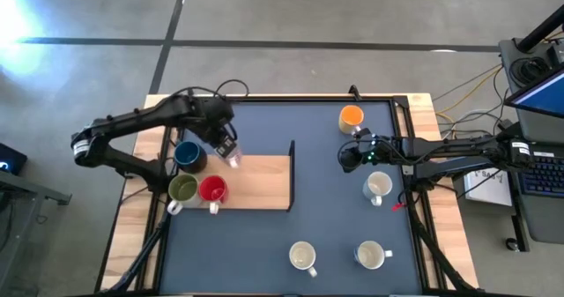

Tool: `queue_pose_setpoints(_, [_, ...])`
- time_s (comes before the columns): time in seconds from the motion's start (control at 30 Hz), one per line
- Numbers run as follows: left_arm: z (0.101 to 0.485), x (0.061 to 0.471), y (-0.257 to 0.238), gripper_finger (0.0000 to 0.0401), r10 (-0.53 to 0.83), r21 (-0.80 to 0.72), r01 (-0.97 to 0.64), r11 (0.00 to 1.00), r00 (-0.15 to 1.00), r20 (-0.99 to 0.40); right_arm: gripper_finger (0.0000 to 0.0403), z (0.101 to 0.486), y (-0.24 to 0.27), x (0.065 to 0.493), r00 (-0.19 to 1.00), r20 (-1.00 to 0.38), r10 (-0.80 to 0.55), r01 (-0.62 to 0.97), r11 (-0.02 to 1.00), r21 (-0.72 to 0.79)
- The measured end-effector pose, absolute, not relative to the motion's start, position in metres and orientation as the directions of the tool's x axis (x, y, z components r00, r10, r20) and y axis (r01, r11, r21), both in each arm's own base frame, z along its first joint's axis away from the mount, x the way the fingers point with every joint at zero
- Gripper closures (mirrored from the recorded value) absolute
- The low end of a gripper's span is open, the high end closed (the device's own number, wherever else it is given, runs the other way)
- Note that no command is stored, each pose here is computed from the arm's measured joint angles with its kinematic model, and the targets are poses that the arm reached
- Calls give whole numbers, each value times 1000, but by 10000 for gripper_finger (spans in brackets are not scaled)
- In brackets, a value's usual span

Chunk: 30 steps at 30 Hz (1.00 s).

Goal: Place coffee mugs
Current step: Put the white red patterned mug on the shelf

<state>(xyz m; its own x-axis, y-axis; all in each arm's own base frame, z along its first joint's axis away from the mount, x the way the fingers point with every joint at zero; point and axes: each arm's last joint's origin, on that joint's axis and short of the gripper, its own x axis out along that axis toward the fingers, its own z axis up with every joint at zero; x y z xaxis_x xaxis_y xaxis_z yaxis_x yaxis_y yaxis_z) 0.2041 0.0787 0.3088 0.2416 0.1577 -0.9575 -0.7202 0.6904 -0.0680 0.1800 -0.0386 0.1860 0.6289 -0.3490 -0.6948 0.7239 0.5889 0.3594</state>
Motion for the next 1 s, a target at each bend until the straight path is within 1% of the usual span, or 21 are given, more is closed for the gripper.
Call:
queue_pose_setpoints(0.23, [301, 207, 69, 394, 184, 6, -688, 726, 186, -965, 332, 186, -39, 180, 629, -695, -349, 724, 589, 359])
queue_pose_setpoints(0.47, [278, 200, 67, 394, 160, 46, -687, 725, 103, -982, 324, 186, -39, 180, 629, -695, -349, 724, 589, 359])
queue_pose_setpoints(0.63, [270, 198, 65, 391, 160, 46, -695, 718, 100, -982, 325, 186, -39, 180, 629, -695, -349, 724, 589, 359])
queue_pose_setpoints(0.8, [272, 195, 66, 389, 212, 89, -700, 709, 91, -973, 332, 186, -39, 180, 629, -695, -349, 724, 589, 359])
queue_pose_setpoints(1.0, [273, 193, 65, 388, 206, 94, -699, 709, 78, -975, 335, 186, -39, 180, 629, -695, -349, 724, 589, 359])
